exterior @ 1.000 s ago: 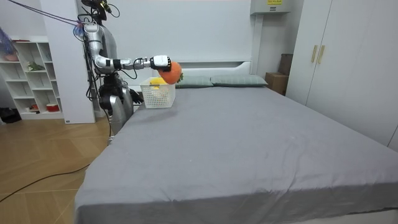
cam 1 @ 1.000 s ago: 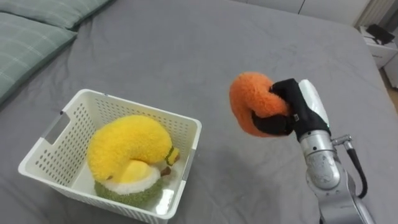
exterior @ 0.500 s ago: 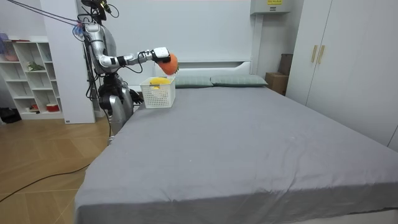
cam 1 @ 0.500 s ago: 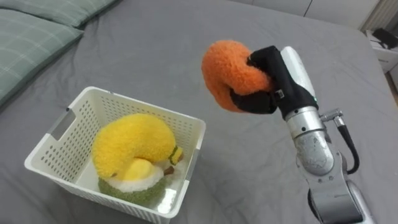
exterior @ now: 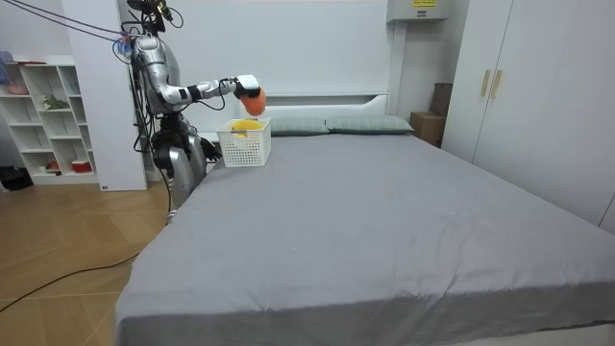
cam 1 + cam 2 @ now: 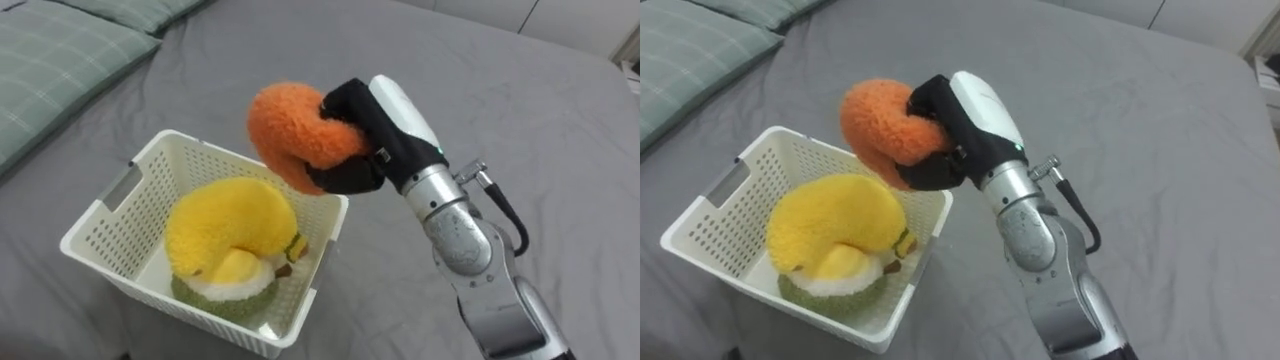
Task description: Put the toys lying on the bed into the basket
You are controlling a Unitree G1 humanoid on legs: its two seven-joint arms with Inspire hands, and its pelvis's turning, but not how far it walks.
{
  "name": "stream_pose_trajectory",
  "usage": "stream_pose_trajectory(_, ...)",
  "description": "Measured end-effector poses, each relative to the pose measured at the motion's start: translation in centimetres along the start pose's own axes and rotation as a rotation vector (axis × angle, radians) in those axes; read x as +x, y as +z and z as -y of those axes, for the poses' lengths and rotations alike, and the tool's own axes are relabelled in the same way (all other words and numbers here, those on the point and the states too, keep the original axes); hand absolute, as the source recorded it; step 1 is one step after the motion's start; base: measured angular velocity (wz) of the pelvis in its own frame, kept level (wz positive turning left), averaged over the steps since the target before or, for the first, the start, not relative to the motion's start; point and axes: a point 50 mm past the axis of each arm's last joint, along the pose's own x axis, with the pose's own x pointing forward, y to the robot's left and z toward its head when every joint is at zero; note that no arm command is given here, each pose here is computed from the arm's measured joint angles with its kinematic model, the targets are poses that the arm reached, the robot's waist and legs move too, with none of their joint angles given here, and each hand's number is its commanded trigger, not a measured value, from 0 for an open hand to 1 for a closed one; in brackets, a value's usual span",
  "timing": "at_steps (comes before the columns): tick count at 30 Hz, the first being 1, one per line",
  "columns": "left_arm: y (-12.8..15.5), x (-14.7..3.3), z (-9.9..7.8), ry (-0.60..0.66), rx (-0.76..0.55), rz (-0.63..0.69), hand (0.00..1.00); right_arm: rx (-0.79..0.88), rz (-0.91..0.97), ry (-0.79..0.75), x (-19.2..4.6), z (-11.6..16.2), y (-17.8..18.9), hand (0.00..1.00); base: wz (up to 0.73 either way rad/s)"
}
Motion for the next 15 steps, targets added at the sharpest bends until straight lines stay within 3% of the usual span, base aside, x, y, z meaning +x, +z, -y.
stream_pose_trajectory(2,0.2,0.1,-0.1,0.003,0.000,0.005,0.00,-0.005,0.025,0.017,0.4,-0.1,0.6,0.75,0.06)
stream_pose_trajectory(4,0.4,0.1,-0.1,0.005,0.003,0.013,0.00,-0.004,0.034,0.030,0.5,-0.3,0.8,0.51,0.08)
stream_pose_trajectory(7,0.9,0.2,-0.1,0.005,0.006,0.027,0.00,-0.003,0.050,0.064,0.5,-1.1,1.2,0.00,0.08)
stream_pose_trajectory(15,1.3,0.3,-0.1,0.006,0.001,0.037,0.00,-0.004,0.062,0.112,0.5,-1.8,1.4,0.00,0.02)
